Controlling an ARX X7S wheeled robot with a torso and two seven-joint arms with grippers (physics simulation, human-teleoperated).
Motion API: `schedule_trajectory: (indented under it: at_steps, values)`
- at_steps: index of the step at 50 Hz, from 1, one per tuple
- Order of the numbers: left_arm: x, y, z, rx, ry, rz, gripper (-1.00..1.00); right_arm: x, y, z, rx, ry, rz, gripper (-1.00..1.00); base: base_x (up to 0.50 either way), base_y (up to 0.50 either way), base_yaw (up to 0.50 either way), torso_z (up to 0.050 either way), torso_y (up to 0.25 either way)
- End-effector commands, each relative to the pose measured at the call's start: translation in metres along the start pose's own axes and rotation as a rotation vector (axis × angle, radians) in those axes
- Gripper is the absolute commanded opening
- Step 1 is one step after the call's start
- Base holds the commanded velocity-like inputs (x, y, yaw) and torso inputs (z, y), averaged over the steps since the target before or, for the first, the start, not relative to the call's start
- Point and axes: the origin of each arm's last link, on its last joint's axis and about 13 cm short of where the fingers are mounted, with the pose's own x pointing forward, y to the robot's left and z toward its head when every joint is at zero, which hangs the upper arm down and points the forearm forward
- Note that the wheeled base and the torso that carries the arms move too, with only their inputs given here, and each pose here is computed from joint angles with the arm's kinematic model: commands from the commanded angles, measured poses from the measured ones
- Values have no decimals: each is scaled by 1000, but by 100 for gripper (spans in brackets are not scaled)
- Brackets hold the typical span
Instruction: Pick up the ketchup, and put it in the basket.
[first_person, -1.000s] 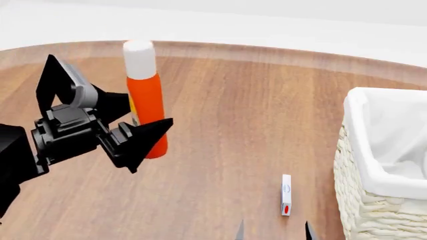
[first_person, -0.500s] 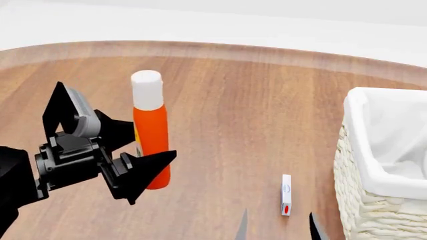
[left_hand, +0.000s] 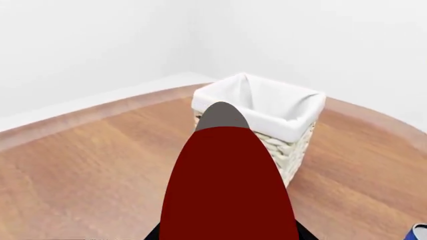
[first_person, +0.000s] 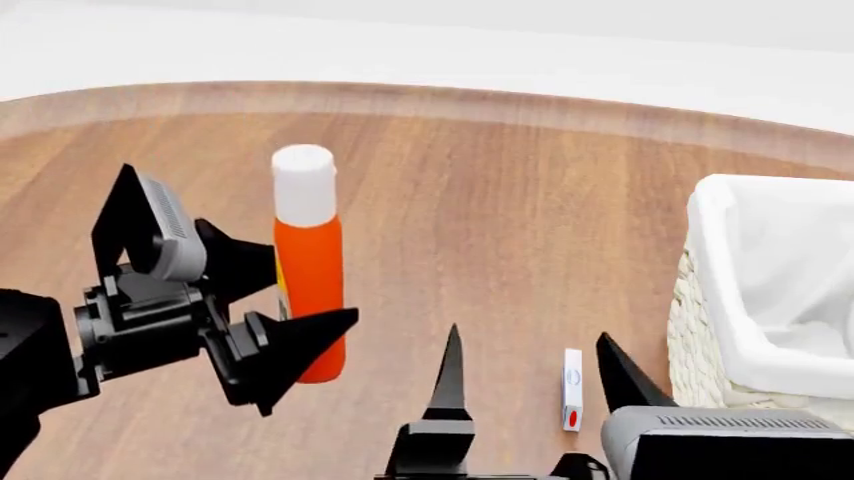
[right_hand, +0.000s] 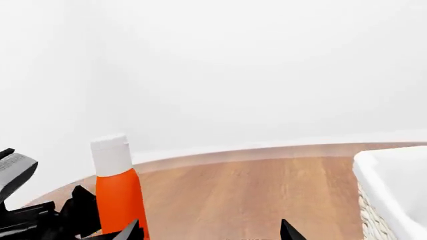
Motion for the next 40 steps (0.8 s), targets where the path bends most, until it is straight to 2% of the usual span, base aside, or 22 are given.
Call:
schedule_trajectory:
  at_steps: [1, 12, 40]
  values:
    - [3, -1, 2, -11, -30, -46, -100, -6, 12, 40, -12, 28, 124, 100, 0, 0, 0, 0, 0]
    - [3, -5, 2, -5, -24, -66, -100, 6, 22, 67, 22, 71, 186, 100, 0, 0, 0, 0, 0]
    - [3, -9, -1, 1, 5, -94, -100, 35, 37, 78, 62, 95, 244, 100, 0, 0, 0, 0, 0]
